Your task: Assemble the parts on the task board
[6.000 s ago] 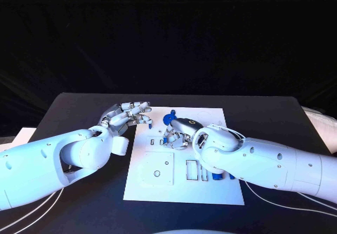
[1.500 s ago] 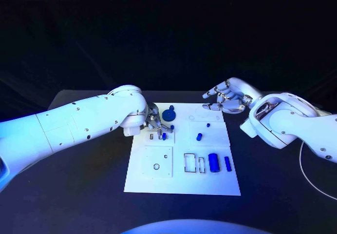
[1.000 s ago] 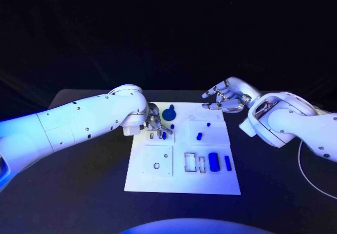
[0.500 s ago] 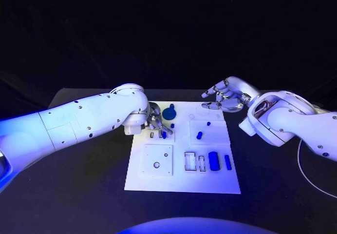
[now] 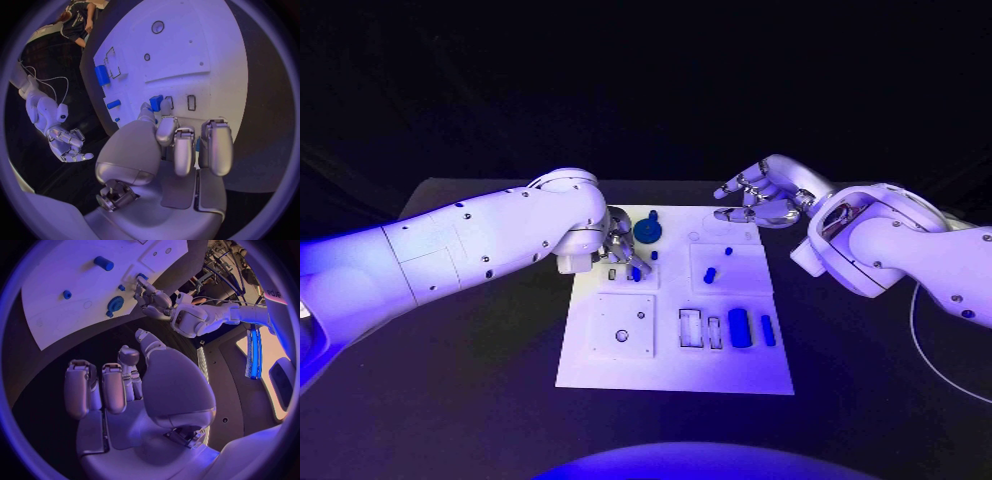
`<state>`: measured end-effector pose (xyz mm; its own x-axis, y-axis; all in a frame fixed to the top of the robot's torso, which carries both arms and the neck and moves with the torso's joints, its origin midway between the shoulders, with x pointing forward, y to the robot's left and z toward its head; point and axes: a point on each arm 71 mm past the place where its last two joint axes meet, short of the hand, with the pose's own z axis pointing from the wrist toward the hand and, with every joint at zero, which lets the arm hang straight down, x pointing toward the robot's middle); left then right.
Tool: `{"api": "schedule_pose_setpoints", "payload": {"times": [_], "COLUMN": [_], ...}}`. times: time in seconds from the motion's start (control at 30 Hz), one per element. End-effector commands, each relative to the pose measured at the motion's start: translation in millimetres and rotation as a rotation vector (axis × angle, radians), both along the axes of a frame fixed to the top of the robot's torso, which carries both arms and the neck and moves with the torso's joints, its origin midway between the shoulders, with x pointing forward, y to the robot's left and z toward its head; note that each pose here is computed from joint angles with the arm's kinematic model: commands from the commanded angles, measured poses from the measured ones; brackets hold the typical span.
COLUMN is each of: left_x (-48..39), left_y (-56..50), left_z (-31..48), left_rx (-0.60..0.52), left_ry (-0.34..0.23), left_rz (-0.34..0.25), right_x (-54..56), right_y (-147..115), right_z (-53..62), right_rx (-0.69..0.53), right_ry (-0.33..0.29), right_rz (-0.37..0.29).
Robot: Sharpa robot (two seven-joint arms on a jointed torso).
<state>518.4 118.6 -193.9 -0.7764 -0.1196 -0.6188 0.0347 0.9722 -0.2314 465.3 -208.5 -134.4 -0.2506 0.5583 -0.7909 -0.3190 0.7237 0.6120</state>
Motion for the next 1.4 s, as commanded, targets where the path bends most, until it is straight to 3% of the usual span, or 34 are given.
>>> {"api": "schedule_pose_setpoints", "payload": {"times": [0.03, 0.43, 0.97, 1.4], "left_x": [-1.7, -2.2, -6.9, -14.1], "left_y": [1.1, 3.3, 19.8, 28.1], "left_z": [-2.7, -2.2, 4.5, -4.0], "left_rx": [0.031, 0.020, -0.099, -0.110], "left_ry": [0.028, 0.022, -0.052, -0.137], "left_rz": [0.006, 0.011, 0.114, 0.156], "right_x": [-0.3, -0.5, -0.1, 0.3], "right_y": [1.2, 1.7, 2.1, 2.8], "right_z": [-1.0, -1.2, -1.4, -2.1], "right_rx": [-0.011, -0.012, -0.008, -0.004], "right_ry": [0.009, 0.011, 0.010, 0.013], "right_rz": [0.010, 0.013, 0.013, 0.015]}}
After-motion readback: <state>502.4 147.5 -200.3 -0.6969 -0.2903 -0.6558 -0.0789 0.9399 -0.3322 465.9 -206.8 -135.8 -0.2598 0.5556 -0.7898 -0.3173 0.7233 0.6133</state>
